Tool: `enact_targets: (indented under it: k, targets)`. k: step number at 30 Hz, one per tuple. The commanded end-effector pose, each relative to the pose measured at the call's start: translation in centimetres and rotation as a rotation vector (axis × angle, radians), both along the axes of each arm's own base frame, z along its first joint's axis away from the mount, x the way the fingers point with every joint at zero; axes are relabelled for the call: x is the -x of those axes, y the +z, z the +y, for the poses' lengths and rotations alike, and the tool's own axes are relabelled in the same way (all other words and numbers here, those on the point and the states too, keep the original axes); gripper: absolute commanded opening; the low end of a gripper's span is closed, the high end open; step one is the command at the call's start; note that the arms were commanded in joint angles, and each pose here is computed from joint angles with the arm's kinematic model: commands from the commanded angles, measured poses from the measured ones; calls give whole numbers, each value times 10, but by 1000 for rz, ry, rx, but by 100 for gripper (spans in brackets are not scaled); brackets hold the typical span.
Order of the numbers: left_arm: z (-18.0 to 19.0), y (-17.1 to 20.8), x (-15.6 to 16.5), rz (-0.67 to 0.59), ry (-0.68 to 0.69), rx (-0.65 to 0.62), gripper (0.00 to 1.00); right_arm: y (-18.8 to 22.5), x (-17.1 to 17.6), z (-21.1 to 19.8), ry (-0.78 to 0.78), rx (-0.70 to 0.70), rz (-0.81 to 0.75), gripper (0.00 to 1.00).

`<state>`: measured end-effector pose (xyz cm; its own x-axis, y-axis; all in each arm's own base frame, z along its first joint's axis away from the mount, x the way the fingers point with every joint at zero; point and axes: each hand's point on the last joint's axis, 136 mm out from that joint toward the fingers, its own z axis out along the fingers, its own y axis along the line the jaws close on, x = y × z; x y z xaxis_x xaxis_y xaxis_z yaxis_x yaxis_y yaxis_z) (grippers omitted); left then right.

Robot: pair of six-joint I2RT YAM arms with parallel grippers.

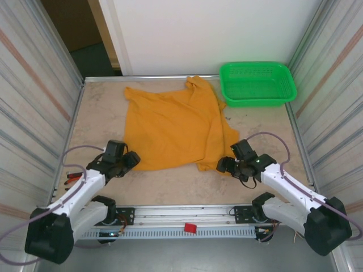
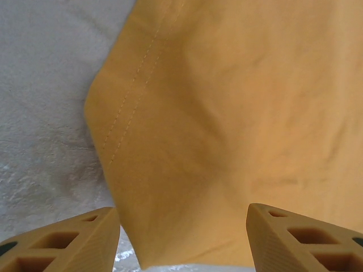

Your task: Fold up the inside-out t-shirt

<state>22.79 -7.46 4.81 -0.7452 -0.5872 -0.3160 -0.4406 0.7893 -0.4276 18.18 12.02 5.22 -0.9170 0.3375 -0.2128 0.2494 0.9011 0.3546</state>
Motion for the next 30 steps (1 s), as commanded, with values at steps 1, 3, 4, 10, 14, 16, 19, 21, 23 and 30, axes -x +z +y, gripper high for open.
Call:
enact_targets:
  k: [1,3,4,10,14,16,19,21,23,30]
  targets:
    - [0,1,-15,-42,28,-11,61,-4,-15,4,-43,0,-30,77]
    - [1,-4,-19,-37,28,-27,61,-5,-20,7,-31,8,-32,68]
    - [1,-5,-22,-37,29,-33,60,-4,-23,8,-21,12,-35,59]
    - [-1,14,-47,-68,-102,-137,6,34,-34,11,35,14,-120,0]
    - [-5,64,-60,-150,-205,-193,0,84,-35,3,21,-17,-229,0]
    - [-5,93,-66,-196,-249,-228,0,103,-35,-3,9,-24,-263,0]
    - [-8,119,-73,-216,-323,-245,1,116,-37,-7,4,-38,-271,0]
    - [-10,126,-77,-201,-364,-254,8,118,-40,-7,4,-34,-272,0]
    - [-11,125,-82,-186,-385,-249,15,114,-44,-9,-3,-16,-269,0]
    - [-5,102,-127,-175,-347,-171,33,101,-85,-23,-101,-43,-253,0]
